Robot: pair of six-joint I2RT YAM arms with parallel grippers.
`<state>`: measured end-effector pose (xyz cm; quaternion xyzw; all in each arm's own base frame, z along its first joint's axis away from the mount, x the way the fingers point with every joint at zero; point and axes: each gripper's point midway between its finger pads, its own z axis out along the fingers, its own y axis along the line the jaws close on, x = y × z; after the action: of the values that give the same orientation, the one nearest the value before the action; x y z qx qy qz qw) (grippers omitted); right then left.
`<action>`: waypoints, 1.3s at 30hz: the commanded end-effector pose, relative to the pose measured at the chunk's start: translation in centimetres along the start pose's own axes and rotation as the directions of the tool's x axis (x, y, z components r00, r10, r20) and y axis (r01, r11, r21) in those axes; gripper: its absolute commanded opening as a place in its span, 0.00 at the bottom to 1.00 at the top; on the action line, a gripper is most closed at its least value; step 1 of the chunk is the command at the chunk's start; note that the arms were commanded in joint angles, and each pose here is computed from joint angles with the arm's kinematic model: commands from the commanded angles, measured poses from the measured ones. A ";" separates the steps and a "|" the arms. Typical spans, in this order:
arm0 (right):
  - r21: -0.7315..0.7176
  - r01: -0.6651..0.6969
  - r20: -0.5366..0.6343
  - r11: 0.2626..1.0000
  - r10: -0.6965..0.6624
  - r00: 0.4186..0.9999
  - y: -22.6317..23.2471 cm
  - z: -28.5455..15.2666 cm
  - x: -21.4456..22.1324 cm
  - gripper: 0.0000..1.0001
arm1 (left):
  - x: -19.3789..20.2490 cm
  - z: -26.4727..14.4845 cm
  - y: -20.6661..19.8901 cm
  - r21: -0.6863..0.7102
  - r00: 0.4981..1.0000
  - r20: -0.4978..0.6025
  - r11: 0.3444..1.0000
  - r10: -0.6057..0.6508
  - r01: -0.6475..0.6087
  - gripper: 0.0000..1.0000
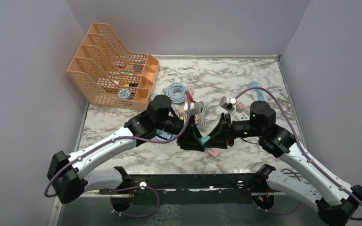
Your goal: Insert the plug
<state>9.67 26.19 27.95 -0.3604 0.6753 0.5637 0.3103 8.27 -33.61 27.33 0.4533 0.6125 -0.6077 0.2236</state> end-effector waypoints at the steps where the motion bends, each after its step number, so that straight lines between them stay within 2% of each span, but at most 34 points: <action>1: 0.144 0.031 -0.014 0.989 -0.030 0.999 -2.2 -0.2 -0.8 0.01 | -0.8 -1.3 2.8 -0.201 0.998 0.051 0.979 0.047 -0.036 0.62; 3: 0.265 0.073 -0.058 0.961 -0.060 0.997 -4.7 -0.7 -0.4 0.01 | 0.0 -2.7 5.3 -0.363 0.998 0.057 0.932 0.040 -0.016 0.72; 4: 0.478 0.114 -0.113 0.871 -0.068 0.991 -9.5 -1.8 -0.1 0.01 | 2.3 -6.7 9.4 -0.643 0.994 0.112 0.762 0.003 0.070 0.82; 5: 0.481 0.153 -0.138 0.863 -0.098 0.986 -10.0 -1.7 -0.3 0.01 | 2.8 -8.1 10.3 -0.709 0.990 0.138 0.698 -0.003 0.101 0.83; 8: 0.502 0.218 -0.210 0.837 -0.127 0.969 -11.6 -1.3 -0.9 0.01 | 3.8 -11.6 11.5 -0.821 0.976 0.218 0.540 -0.007 0.187 0.84; 11: 0.549 0.273 -0.294 0.790 -0.124 0.948 -13.9 -1.4 -1.0 0.01 | 3.9 -13.7 11.2 -0.849 0.959 0.282 0.469 0.018 0.241 0.85; 14: 0.541 0.369 -0.440 0.756 -0.120 0.890 -16.2 -2.0 0.8 0.01 | 3.8 -15.0 10.6 -0.853 0.941 0.334 0.440 0.050 0.279 0.85; 18: 0.440 0.462 -0.627 0.770 -0.104 0.772 -17.3 -3.6 5.2 0.01 | 3.5 -15.7 10.1 -0.850 0.928 0.363 0.435 0.078 0.296 0.86; 24: 0.290 0.499 -0.665 0.816 -0.204 0.718 -14.6 -4.4 6.4 0.01 | 3.8 -16.0 10.3 -0.856 0.927 0.364 0.423 0.086 0.297 0.86; 28: 0.254 0.484 -0.728 0.838 -0.164 0.665 -14.9 -5.4 9.3 0.01 | 3.9 -15.8 10.7 -0.859 0.929 0.357 0.424 0.096 0.286 0.87; 34: 0.236 0.486 -0.731 0.841 -0.176 0.659 -15.3 -5.0 9.9 0.01 | 4.4 -13.6 11.0 -0.792 0.906 0.423 0.490 0.012 0.364 0.85; 37: 0.220 0.488 -0.736 0.845 -0.184 0.651 -15.6 -4.5 9.7 0.01 | 5.8 -11.1 11.4 -0.702 0.871 0.482 0.552 -0.096 0.450 0.76; 39: 0.216 0.489 -0.750 0.845 -0.177 0.637 -15.9 -4.4 10.0 0.01 | 7.2 -9.6 11.9 -0.657 0.854 0.488 0.567 -0.181 0.496 0.65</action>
<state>17.11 17.81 11.71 -0.5780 0.7771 0.1551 0.1948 18.69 -21.27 18.06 0.0909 0.8322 -0.3152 0.4470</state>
